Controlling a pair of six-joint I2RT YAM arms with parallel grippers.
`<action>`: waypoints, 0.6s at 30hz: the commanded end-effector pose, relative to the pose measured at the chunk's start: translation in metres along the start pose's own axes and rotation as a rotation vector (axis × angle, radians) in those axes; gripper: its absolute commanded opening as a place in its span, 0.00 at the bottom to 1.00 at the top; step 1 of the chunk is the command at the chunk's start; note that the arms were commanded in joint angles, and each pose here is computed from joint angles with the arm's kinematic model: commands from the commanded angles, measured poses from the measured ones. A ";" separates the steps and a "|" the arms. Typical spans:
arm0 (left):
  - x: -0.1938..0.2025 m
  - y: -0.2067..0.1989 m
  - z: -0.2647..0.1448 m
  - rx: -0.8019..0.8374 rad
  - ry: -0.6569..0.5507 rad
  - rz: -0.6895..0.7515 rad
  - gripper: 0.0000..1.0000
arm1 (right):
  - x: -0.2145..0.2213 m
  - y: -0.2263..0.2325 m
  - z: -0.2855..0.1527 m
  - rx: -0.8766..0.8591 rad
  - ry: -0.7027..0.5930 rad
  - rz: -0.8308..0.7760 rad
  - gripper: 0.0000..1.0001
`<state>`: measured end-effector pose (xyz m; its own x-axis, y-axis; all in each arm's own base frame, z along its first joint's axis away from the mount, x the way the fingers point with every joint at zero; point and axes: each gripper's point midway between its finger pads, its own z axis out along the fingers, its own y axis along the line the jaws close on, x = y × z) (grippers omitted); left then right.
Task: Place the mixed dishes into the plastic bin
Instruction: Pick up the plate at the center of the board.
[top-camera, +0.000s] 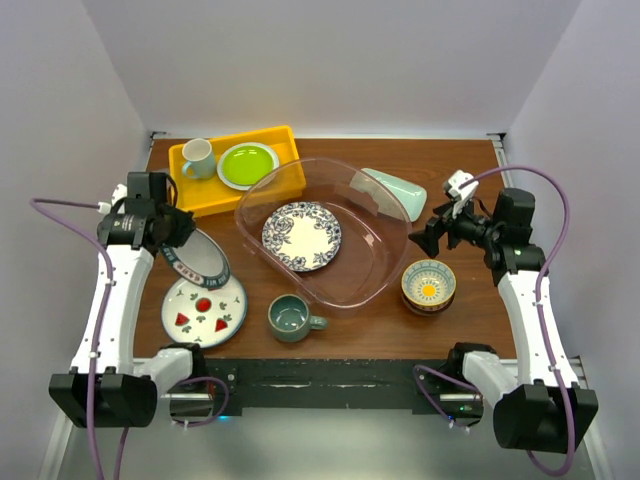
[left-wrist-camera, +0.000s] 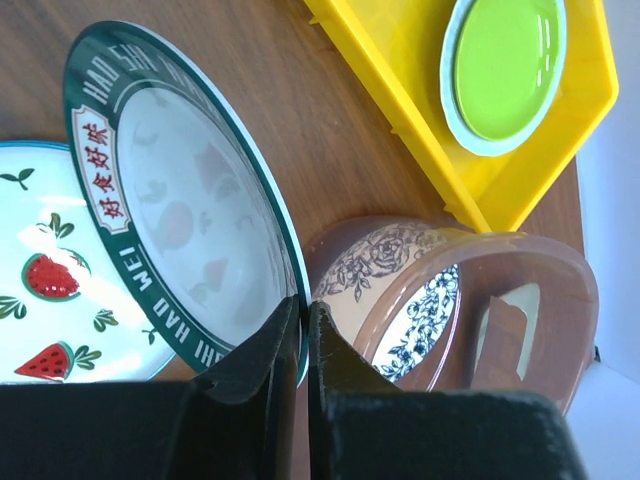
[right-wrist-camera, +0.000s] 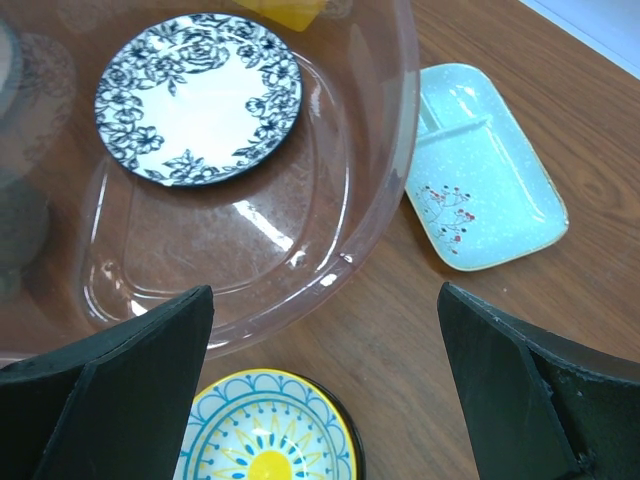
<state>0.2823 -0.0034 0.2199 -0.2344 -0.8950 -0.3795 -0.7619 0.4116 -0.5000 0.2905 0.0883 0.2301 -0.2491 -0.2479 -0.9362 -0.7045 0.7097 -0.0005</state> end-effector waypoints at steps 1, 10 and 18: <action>-0.014 -0.023 -0.028 0.111 -0.037 -0.041 0.00 | -0.012 0.022 -0.001 -0.105 -0.037 -0.043 0.98; -0.020 -0.028 -0.048 0.161 -0.056 -0.070 0.00 | -0.094 0.091 0.016 -0.358 -0.040 -0.239 0.98; -0.020 -0.032 -0.056 0.186 -0.050 -0.111 0.00 | -0.114 0.202 0.094 -0.445 0.086 -0.418 0.98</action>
<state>0.2712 -0.0082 0.2523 -0.1887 -0.9118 -0.3647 -0.7177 0.3816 -0.5825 0.2352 0.2757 0.3229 0.0792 -0.3997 -0.9132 -0.9725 0.1703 -0.1589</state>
